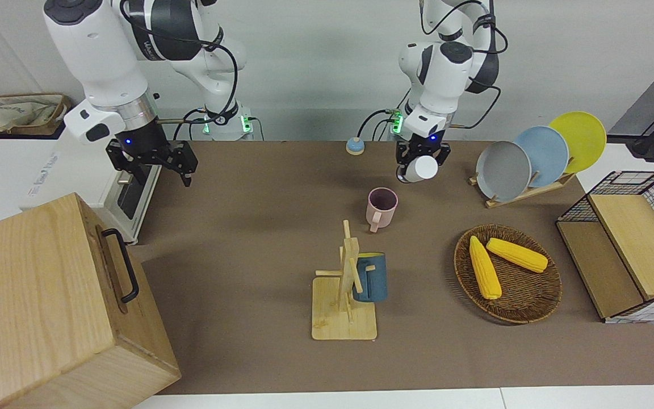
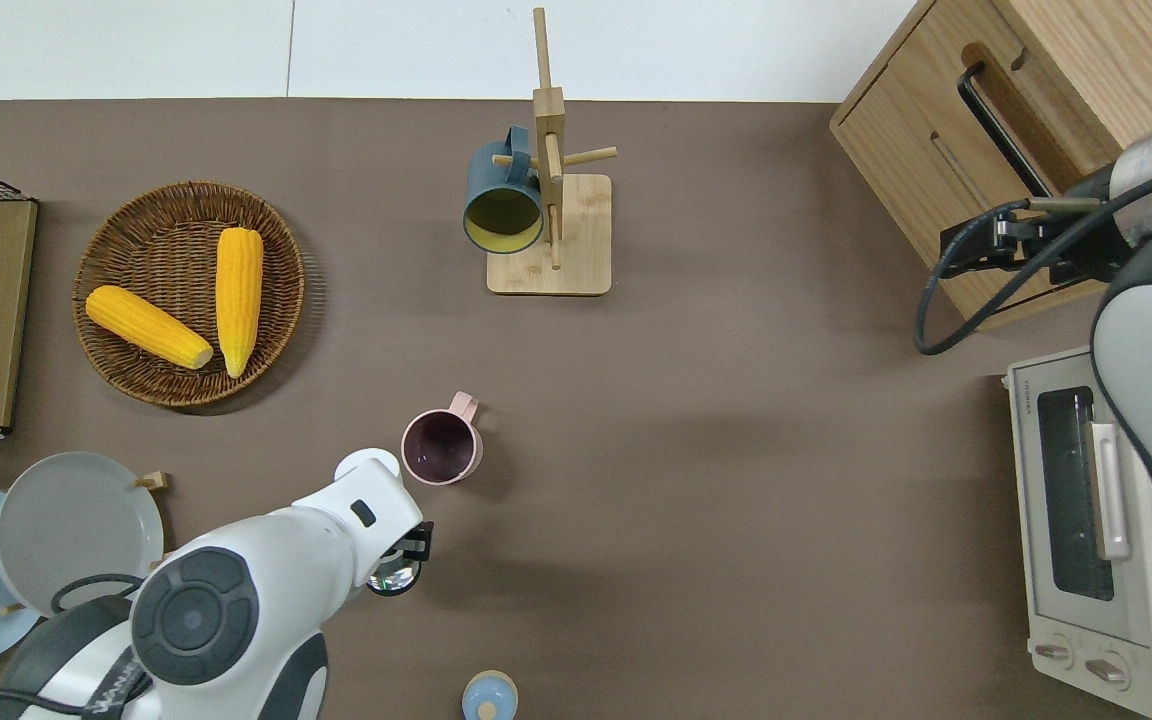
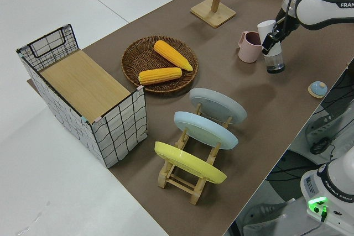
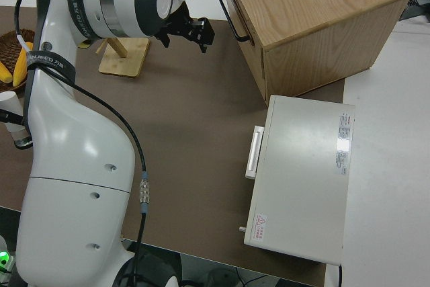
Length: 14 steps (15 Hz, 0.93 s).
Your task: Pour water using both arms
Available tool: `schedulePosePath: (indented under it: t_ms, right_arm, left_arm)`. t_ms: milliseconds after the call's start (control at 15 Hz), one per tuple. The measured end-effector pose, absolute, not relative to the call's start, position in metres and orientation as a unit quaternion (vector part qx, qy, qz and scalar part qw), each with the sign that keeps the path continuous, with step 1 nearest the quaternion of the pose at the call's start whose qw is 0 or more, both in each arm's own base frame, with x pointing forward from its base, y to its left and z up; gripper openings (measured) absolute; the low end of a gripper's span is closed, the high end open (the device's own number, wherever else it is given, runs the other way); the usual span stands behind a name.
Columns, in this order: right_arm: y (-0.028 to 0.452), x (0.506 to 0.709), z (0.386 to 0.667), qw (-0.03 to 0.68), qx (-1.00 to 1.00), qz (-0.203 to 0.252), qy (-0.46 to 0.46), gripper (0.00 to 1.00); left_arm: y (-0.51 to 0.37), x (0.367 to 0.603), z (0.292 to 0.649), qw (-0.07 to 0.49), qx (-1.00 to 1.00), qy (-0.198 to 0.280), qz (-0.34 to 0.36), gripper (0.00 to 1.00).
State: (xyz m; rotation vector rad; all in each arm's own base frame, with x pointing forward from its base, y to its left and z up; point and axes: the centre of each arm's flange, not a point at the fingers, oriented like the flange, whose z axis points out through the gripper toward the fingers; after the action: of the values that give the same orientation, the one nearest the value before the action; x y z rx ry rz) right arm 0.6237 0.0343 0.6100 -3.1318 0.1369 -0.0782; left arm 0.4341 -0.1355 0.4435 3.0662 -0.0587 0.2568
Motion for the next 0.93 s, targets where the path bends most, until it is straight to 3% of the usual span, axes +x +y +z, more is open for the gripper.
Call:
schedulePosePath:
  t_ms: [667,933]
  right_arm:
    - [0.034,0.624,0.61,0.003,-0.999,-0.025,0.044,1.0]
    - [0.034,0.624,0.61,0.003,-0.999,-0.025,0.044,1.0]
  left_arm:
    - [0.027,0.53,0.603,0.003,0.969,0.018,0.245,0.63]
    - [0.103,0.568,0.627,-0.022,0.962,0.001,0.271,0.63]
